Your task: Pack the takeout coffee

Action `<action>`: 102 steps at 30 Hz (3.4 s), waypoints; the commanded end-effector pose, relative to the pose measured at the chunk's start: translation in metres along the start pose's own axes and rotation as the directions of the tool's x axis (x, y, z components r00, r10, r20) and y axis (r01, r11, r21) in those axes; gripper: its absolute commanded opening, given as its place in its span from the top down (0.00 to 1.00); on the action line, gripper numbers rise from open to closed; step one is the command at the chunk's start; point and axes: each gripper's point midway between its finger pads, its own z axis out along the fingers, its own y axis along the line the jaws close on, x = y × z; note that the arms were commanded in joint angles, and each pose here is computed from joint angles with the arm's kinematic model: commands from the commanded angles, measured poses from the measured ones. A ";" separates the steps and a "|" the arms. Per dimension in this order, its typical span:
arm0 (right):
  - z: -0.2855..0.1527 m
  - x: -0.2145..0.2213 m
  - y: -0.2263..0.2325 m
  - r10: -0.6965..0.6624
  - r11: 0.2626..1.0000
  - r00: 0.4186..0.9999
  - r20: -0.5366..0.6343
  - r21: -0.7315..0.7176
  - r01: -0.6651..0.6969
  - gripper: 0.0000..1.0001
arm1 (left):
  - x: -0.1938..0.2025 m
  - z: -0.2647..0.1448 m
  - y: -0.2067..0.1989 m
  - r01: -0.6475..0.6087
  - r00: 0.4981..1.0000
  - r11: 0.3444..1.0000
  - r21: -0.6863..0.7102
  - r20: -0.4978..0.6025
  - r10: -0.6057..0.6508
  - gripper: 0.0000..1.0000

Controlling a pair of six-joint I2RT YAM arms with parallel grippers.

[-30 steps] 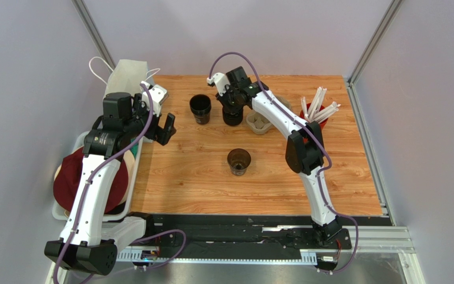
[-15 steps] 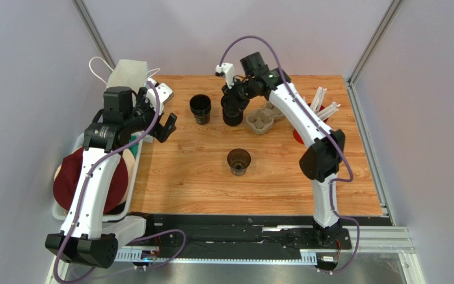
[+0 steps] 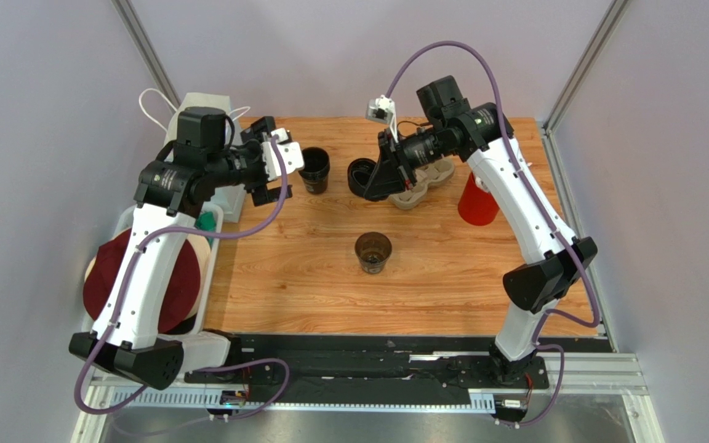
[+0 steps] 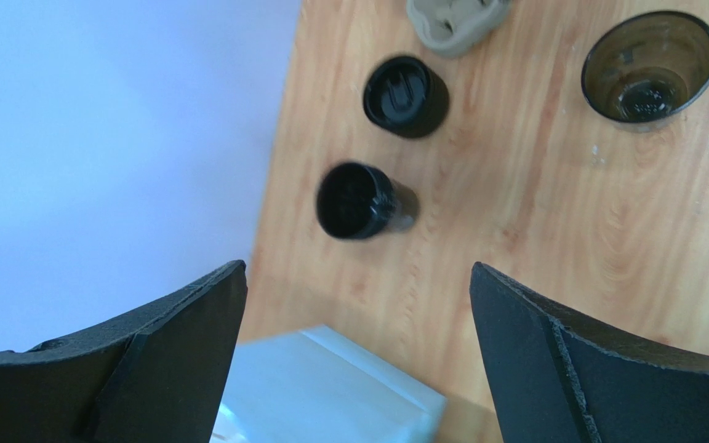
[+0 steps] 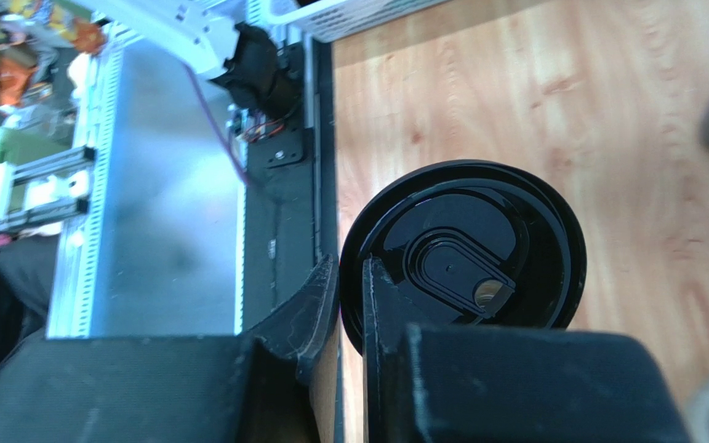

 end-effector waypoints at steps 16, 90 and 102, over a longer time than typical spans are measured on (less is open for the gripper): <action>-0.029 0.021 0.093 -0.099 0.973 0.993 0.059 -0.202 0.109 0.95 | -0.107 0.032 -0.091 -0.542 0.781 0.804 0.243 0.498 0.376 0.01; -0.124 0.008 0.010 -0.330 0.792 0.942 0.053 0.558 0.247 0.15 | -0.092 0.071 -0.094 0.211 0.977 0.904 0.371 -0.048 -0.209 0.71; -0.059 0.043 -0.016 -0.458 0.646 0.838 -0.297 0.537 0.543 0.32 | -0.081 0.130 -0.095 0.713 0.657 0.441 0.545 -0.299 -0.692 0.75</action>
